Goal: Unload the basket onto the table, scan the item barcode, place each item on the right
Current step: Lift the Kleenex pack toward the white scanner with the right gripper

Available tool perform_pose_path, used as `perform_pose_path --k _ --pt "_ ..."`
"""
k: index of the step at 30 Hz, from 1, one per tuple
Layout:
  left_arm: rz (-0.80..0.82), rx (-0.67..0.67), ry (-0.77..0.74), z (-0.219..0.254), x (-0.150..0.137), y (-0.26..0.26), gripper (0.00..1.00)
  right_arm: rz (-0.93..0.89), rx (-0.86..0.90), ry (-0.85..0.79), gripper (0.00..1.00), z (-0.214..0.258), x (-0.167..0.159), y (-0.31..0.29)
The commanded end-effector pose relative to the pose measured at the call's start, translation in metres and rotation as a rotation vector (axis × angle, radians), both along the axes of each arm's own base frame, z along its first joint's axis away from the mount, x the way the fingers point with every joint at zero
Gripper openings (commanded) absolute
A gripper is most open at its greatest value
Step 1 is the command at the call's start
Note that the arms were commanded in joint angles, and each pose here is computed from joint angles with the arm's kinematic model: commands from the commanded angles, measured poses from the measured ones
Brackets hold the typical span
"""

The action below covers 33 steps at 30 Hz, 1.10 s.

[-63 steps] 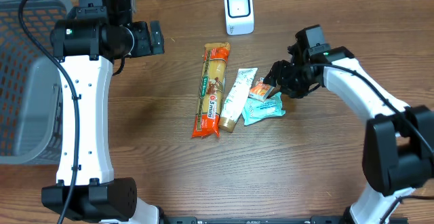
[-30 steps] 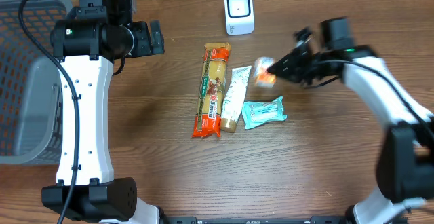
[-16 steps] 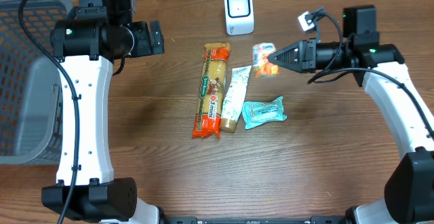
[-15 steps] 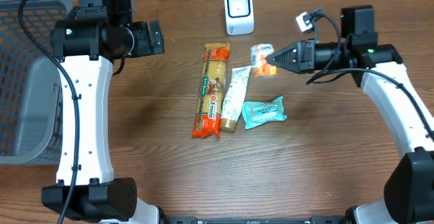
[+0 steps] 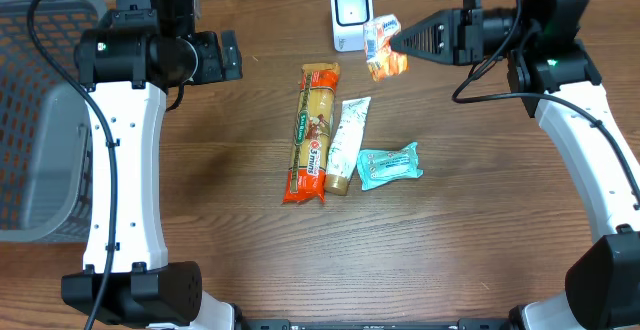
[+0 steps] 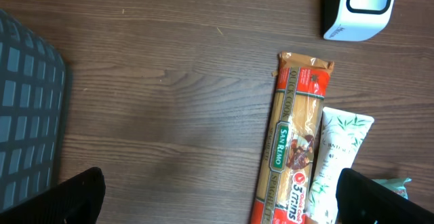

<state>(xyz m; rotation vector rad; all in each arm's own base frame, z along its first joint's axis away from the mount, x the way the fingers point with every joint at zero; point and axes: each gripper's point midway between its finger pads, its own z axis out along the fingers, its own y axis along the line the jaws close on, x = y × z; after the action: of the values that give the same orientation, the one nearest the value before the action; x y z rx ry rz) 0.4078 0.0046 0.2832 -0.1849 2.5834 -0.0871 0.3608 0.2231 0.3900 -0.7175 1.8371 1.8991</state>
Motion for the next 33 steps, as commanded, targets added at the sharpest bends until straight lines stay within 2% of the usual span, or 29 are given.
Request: perform_pose_path --k 1,7,14,16,19,22,27,33 --pt "-0.009 0.015 0.002 -0.001 0.001 0.002 1.0 0.0 -0.012 0.213 0.04 0.015 -0.002 -0.002" --pt "-0.009 0.015 0.002 -0.001 0.001 0.002 1.0 -0.037 0.012 0.132 0.04 0.022 0.004 -0.001" --pt "-0.009 0.015 0.002 -0.001 0.001 0.002 1.0 -0.083 -0.022 0.135 0.03 -0.02 0.021 0.013" --pt "-0.009 0.015 0.002 -0.001 0.001 0.002 1.0 -0.237 -0.112 0.182 0.04 -0.056 0.041 0.017" --pt "-0.009 0.015 0.002 -0.001 0.001 0.002 1.0 -0.502 -0.359 0.222 0.04 -0.119 0.067 0.0" --pt "-0.009 0.015 0.002 -0.001 0.001 0.002 1.0 -0.649 -0.55 0.205 0.04 -0.151 0.076 -0.017" --pt "-0.009 0.015 0.002 -0.001 0.001 0.002 1.0 -0.825 -0.756 0.058 0.04 -0.131 0.091 -0.042" --pt "-0.009 0.015 0.002 -0.001 0.001 0.002 1.0 -1.034 -0.939 -0.387 0.04 -0.059 0.111 -0.04"
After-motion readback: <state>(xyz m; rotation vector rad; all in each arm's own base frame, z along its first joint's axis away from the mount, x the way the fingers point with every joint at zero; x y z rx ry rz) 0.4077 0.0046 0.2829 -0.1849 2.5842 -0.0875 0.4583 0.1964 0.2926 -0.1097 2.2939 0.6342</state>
